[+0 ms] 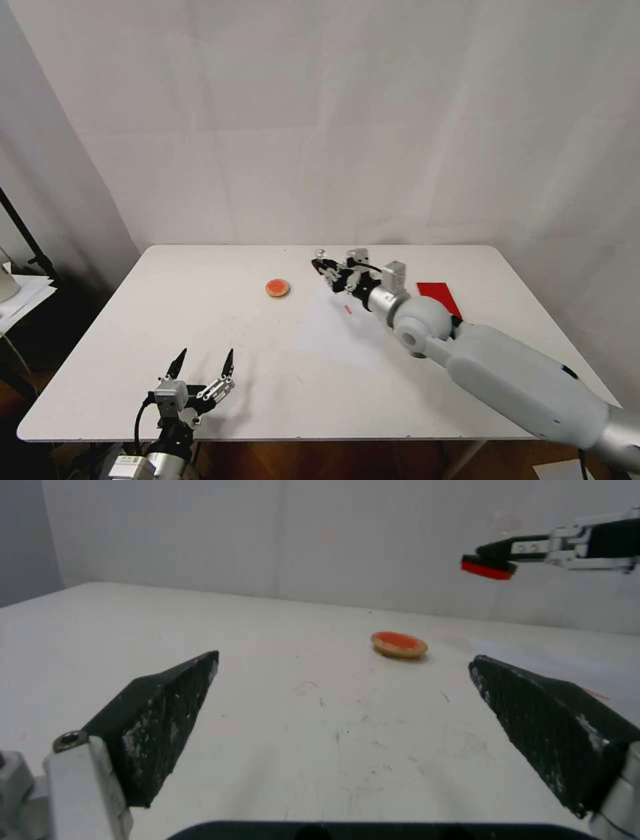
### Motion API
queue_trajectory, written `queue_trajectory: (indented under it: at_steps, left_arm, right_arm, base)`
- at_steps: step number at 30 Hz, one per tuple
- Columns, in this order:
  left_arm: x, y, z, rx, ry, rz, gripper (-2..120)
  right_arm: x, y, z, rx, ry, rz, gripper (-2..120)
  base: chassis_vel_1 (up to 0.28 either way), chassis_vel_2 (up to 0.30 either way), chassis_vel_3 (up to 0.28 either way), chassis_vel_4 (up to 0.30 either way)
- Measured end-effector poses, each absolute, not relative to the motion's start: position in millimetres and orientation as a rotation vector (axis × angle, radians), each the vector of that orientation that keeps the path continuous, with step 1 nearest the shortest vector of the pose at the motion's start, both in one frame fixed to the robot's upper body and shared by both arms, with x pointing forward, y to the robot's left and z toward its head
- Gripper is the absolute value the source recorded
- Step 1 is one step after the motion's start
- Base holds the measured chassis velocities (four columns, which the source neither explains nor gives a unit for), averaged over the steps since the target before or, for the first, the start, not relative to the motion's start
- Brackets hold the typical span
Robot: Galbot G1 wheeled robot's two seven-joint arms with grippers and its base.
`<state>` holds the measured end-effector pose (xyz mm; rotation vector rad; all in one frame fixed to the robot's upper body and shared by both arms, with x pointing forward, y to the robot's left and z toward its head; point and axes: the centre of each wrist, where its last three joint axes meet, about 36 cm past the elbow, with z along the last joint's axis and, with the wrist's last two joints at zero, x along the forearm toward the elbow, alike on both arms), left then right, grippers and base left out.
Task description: Pick up the stamp from the ink pad and place it onto another ink pad.
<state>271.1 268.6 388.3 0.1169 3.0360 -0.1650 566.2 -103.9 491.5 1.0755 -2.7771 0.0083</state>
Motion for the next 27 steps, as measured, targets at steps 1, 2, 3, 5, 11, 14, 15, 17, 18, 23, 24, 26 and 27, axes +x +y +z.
queue_trajectory:
  at_steps: [1, 2, 3, 5, 11, 14, 15, 17, 18, 23, 24, 26, 27]
  left_arm:
    - [271, 269, 388, 0.117, 3.036, -0.165, 100]
    - [271, 269, 388, 0.117, 3.036, -0.165, 100]
    - [271, 269, 388, 0.117, 3.036, -0.165, 100]
    - [271, 269, 388, 0.117, 3.036, -0.165, 100]
    - [271, 269, 388, 0.117, 3.036, -0.165, 100]
    - [271, 269, 388, 0.117, 3.036, -0.165, 100]
    - [271, 269, 388, 0.117, 3.036, -0.165, 100]
    - [271, 269, 388, 0.117, 3.036, -0.165, 100]
    - [271, 269, 388, 0.117, 3.036, -0.165, 100]
    - [271, 269, 388, 0.117, 3.036, -0.165, 100]
    - [271, 269, 388, 0.117, 3.036, -0.165, 100]
    - [271, 269, 388, 0.117, 3.036, -0.165, 100]
    - [271, 269, 388, 0.117, 3.036, -0.165, 100]
  right_arm:
    - [570, -93, 488, 1.082, -2.768, 0.009, 11]
    - [572, -85, 485, 1.087, -2.760, 0.010, 11]
    - [574, -76, 482, 1.090, -2.752, 0.013, 11]
    - [575, -73, 480, 1.091, -2.749, 0.013, 11]
    - [585, -56, 466, 1.063, -2.738, 0.027, 11]
    - [586, -51, 466, 1.064, -2.736, 0.023, 11]
    - [586, -51, 466, 1.064, -2.736, 0.023, 11]
    - [587, -46, 464, 1.069, -2.732, 0.023, 11]
    - [587, -44, 463, 1.070, -2.730, 0.024, 11]
    - [589, -42, 455, 1.065, -2.722, 0.033, 11]
    - [590, -42, 452, 1.062, -2.719, 0.035, 11]
    - [590, -42, 452, 1.062, -2.719, 0.035, 11]
    - [590, -42, 450, 1.058, -2.718, 0.038, 11]
  base:
    - [0.000, 0.000, 0.000, 0.000]
    - [0.000, 0.000, 0.000, 0.000]
    - [0.000, 0.000, 0.000, 0.000]
    - [0.000, 0.000, 0.000, 0.000]
    - [0.000, 0.000, 0.000, 0.000]
    - [0.000, 0.000, 0.000, 0.000]
    - [0.000, 0.000, 0.000, 0.000]
    - [0.000, 0.000, 0.000, 0.000]
    - [0.000, 0.000, 0.000, 0.000]
    - [0.000, 0.000, 0.000, 0.000]
    - [0.000, 0.000, 0.000, 0.000]
    - [0.000, 0.000, 0.000, 0.000]
    - [0.000, 0.000, 0.000, 0.000]
